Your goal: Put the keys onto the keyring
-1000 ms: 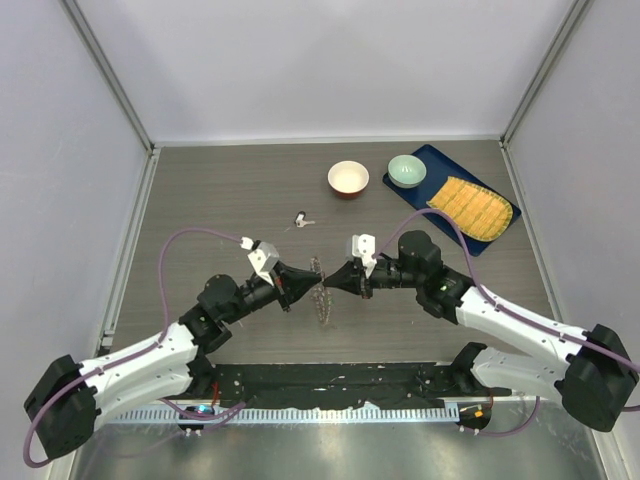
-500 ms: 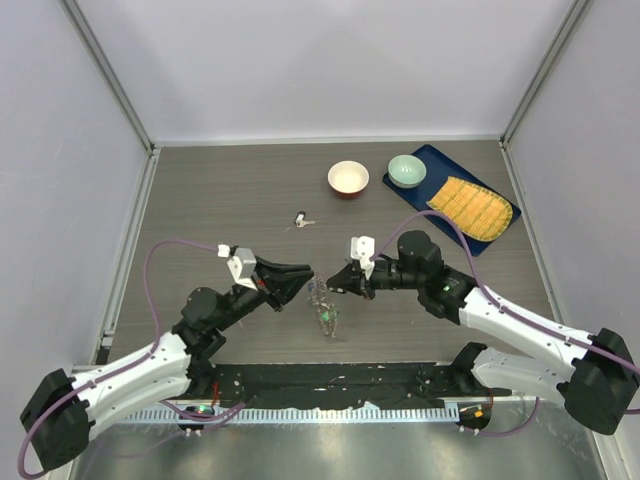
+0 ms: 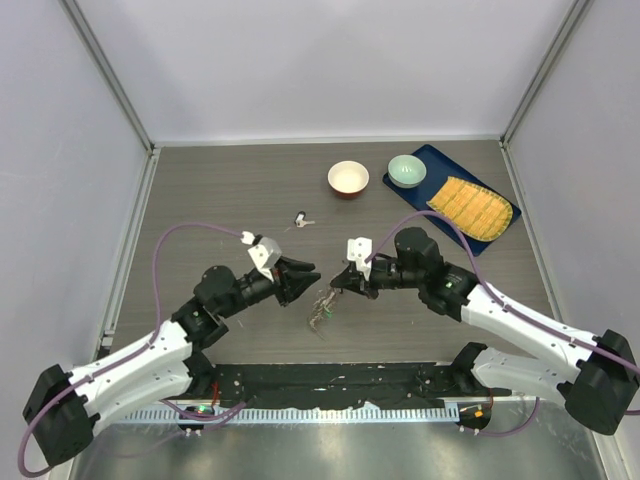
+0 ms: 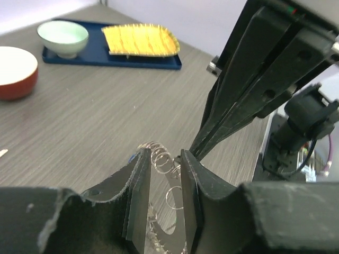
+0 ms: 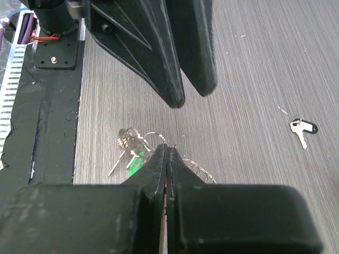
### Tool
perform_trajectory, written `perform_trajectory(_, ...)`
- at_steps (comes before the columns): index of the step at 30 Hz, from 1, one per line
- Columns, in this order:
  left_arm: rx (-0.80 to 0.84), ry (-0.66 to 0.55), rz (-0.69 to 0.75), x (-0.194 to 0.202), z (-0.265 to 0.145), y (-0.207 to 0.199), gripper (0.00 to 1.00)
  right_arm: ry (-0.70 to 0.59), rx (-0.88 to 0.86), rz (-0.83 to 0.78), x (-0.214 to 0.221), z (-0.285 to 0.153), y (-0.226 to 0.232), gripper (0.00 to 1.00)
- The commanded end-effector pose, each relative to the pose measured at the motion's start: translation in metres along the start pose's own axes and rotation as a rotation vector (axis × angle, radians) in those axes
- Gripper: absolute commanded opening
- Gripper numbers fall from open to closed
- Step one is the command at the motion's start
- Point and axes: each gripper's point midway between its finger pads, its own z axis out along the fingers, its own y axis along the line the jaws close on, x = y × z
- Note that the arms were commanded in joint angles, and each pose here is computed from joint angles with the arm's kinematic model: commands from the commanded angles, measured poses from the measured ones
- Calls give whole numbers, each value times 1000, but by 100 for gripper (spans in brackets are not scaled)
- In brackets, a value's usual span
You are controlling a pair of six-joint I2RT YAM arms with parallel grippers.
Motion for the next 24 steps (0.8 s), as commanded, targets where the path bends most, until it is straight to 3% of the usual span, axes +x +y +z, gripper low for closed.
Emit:
perform_trajectory(1,134,126,80,12,6,-7,35,-75,14,-91,-40,-10,-5,1)
perform_trajectory(10,336,160,232,26,4,-15,43,-52,-21,-104,-41,-16,2,1)
perform_trajectory(16,474,149,251,30,7,-31,46,-46,-56,-98,-41,-15,7,1)
perform_trajectory(24,542,180,239,32,19,-34,39,-46,-68,-97,-44,-16,9,1)
